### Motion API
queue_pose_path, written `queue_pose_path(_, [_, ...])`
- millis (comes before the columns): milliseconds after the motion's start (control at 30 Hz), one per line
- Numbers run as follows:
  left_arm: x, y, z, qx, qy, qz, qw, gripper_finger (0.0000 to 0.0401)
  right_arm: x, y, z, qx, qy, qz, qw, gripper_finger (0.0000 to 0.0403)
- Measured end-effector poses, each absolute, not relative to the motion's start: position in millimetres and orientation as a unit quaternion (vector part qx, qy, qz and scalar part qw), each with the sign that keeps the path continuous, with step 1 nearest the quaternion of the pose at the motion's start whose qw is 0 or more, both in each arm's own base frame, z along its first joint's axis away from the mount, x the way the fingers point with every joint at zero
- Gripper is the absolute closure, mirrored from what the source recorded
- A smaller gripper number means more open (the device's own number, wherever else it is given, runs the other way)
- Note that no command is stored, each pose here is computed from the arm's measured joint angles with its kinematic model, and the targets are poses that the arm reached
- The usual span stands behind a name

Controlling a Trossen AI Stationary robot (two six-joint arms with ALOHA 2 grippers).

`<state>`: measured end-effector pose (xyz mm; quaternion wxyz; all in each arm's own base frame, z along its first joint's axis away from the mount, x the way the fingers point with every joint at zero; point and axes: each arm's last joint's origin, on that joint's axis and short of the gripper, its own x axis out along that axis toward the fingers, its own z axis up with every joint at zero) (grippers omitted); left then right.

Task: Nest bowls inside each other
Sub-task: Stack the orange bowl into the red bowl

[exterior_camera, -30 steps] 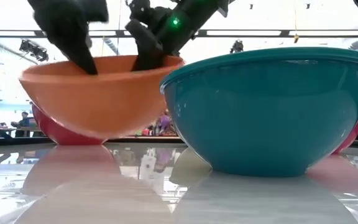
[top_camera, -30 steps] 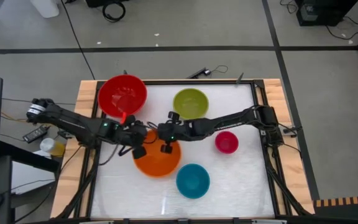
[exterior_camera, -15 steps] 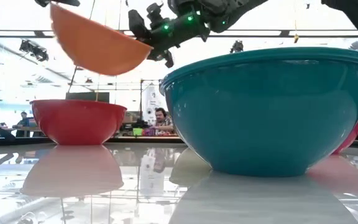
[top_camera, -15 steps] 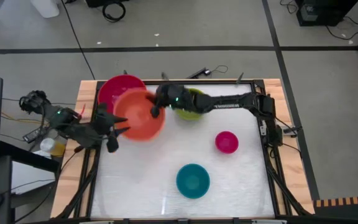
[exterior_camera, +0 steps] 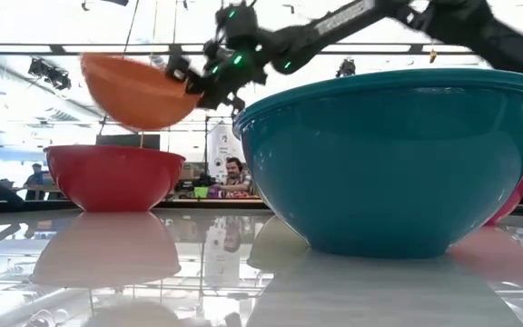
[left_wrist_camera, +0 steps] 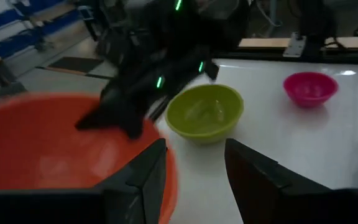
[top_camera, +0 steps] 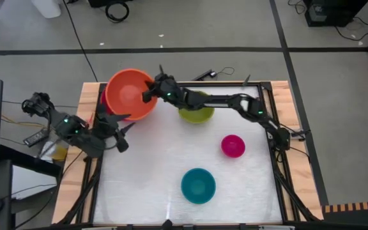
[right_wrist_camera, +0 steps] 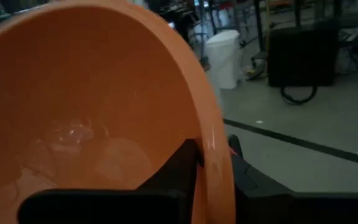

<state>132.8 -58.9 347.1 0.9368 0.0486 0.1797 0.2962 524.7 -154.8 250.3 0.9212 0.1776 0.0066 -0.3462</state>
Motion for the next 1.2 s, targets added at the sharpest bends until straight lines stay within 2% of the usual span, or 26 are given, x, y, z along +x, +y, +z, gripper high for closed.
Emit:
queue_pose_path(200, [147.8, -69.0, 337.0, 0.064, 0.195, 0.306, 0.93, 0.0235, 550.6, -169.2, 239.6, 0.187, 0.014, -0.339, 0.922, 0.0341])
queue_pose_path(433, [161.3, -78.1, 326.2, 0.08, 0.213, 0.31, 0.923, 0.0235, 561.1, -180.4, 217.7, 0.189, 0.062, -0.33, 0.923, 0.0256])
queue_pose_path(633, [168.7, -84.5, 318.3, 0.094, 0.226, 0.311, 0.918, 0.0235, 558.2, -184.9, 225.5, 0.209, 0.047, -0.325, 0.921, 0.0191])
queue_pose_path(900, [167.9, -83.1, 318.3, 0.091, 0.227, 0.314, 0.917, 0.0235, 558.9, -169.3, 251.9, 0.163, 0.025, -0.298, 0.94, 0.0183])
queue_pose_path(1200, [166.3, -82.4, 311.5, 0.09, 0.243, 0.31, 0.915, 0.0235, 543.4, -146.3, 290.3, 0.092, 0.105, -0.256, 0.957, 0.0183])
